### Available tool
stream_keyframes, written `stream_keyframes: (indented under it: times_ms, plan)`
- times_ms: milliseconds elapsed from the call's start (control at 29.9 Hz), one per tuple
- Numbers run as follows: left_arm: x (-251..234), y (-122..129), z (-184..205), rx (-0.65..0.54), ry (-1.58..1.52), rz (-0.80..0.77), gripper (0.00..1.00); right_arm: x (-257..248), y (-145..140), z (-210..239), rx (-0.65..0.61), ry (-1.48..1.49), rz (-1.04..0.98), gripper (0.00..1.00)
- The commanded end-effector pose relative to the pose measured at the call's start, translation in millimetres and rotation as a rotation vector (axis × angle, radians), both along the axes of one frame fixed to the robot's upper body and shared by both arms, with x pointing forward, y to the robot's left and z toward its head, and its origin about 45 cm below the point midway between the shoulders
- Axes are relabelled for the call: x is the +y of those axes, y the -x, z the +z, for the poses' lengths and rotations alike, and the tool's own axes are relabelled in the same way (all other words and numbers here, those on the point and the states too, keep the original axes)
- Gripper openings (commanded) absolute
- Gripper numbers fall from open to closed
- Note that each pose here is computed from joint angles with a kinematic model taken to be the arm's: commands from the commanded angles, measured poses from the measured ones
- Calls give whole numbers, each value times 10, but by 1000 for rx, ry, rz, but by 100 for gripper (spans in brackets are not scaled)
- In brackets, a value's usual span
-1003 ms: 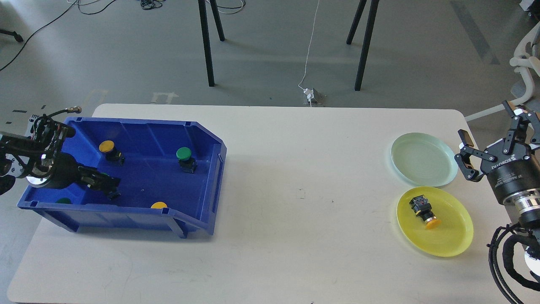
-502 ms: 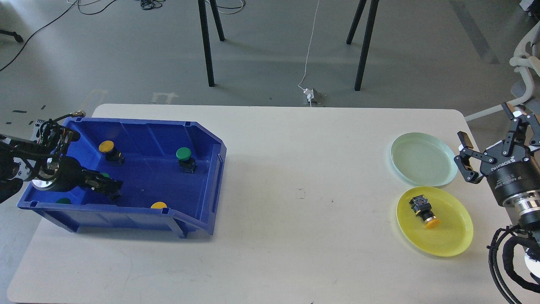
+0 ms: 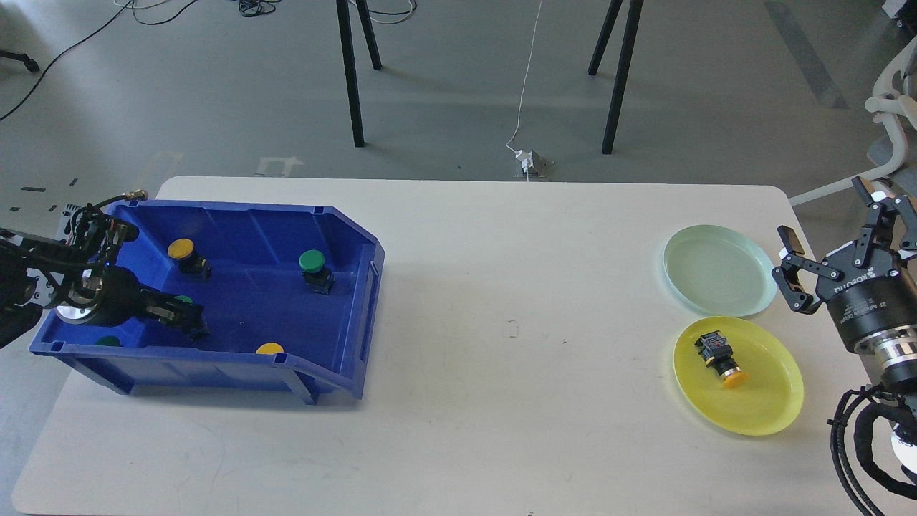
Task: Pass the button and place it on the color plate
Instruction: 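Lower the left gripper and grasp a green button in the bin, then lift the green button and extend the left arm toward the right gripper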
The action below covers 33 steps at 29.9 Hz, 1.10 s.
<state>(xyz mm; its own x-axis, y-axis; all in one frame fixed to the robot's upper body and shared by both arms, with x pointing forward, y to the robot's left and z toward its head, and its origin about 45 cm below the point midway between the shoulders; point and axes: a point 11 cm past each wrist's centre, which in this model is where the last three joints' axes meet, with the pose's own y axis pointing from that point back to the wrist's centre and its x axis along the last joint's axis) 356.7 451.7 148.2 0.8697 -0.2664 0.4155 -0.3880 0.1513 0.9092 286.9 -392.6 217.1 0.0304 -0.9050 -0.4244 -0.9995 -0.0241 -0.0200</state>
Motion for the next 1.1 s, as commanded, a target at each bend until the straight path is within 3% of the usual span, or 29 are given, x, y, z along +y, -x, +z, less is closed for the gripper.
stream_keyframes:
  times_ms: [0,100,234,435,568,803,1070]
  plan:
    - [-54,-32,55,-12,15,-12,13,-4,4,-7,2,0,-1,96]
    - [-130,-51,209,-33,48,-36,13,-9,9,-14,4,1,-3,96]
    - [-327,-124,764,-117,123,-99,13,-19,13,-25,7,3,-5,96]
    - [-756,56,1519,-210,306,-185,13,-11,18,-33,10,6,0,96]
    - [-1235,62,1815,-250,513,-233,13,36,38,-60,19,20,21,97]
    - [-2457,-34,1702,-105,914,-311,14,356,38,-15,-16,121,157,97]
    - [-3237,-370,1381,-3,1192,-168,14,908,191,0,-25,103,390,97]
